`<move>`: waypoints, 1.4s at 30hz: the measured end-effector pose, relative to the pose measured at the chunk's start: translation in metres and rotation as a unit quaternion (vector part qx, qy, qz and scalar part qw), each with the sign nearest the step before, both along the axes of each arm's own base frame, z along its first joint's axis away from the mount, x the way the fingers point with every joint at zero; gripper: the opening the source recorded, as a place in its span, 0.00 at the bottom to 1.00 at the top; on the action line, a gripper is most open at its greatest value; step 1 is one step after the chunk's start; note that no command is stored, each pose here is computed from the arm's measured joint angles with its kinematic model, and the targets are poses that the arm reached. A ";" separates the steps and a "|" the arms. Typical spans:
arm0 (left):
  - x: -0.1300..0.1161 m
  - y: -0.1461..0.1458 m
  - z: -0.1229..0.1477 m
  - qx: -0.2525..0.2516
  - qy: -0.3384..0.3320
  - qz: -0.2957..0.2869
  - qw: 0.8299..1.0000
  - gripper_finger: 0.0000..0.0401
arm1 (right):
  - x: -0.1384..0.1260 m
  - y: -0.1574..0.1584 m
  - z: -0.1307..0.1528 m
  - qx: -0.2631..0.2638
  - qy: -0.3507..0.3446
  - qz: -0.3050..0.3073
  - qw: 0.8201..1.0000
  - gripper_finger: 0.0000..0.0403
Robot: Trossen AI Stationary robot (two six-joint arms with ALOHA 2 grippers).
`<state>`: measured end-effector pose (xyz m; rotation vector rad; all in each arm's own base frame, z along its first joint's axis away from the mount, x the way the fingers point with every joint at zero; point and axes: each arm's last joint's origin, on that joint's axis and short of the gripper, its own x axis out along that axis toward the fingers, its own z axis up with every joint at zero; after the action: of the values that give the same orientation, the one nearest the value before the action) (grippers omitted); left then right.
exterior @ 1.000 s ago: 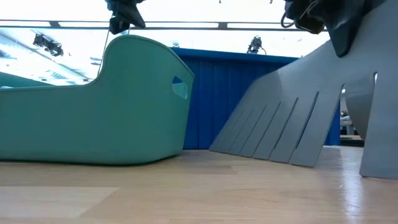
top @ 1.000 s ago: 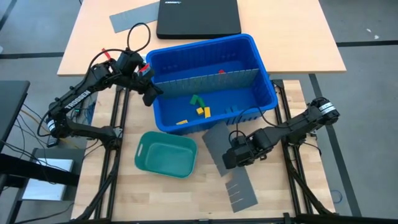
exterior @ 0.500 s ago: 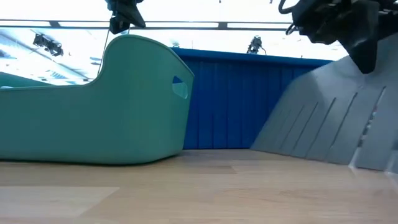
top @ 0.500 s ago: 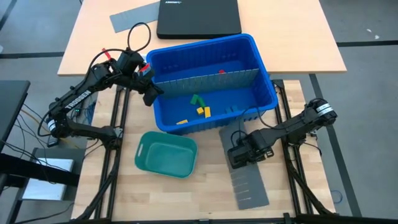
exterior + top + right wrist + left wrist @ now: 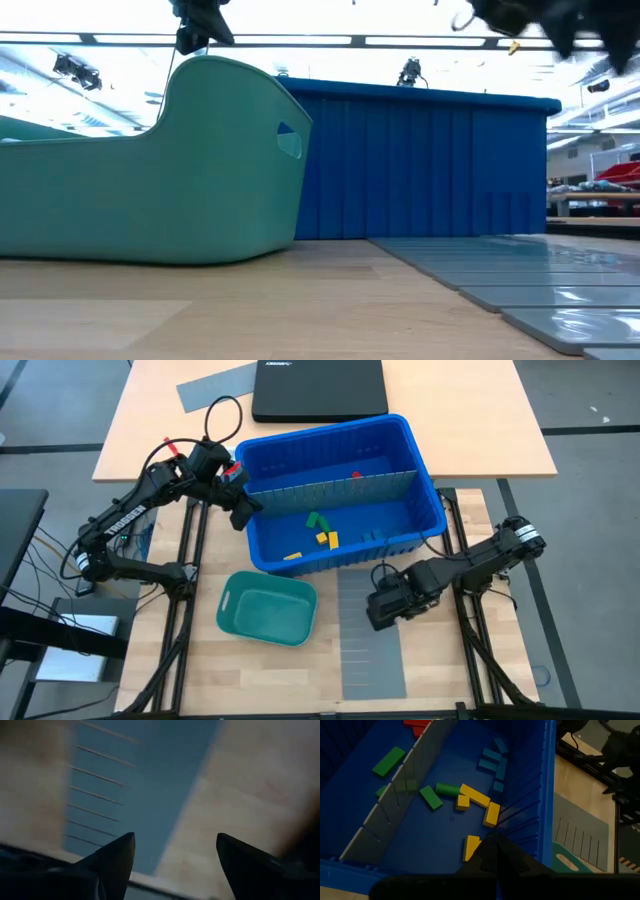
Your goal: Sort Items/Unsort Items
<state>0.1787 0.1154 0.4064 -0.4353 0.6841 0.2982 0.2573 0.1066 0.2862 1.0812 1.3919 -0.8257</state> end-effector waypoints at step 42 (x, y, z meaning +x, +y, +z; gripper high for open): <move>0.017 0.031 -0.005 -0.068 -0.063 0.030 0.995 0.00 | 0.007 -0.087 0.100 -0.189 -0.401 0.074 0.893 0.00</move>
<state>0.1961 0.1465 0.4012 -0.6003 0.5698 0.2787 0.2646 0.0198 0.3861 0.8429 0.5692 -0.4198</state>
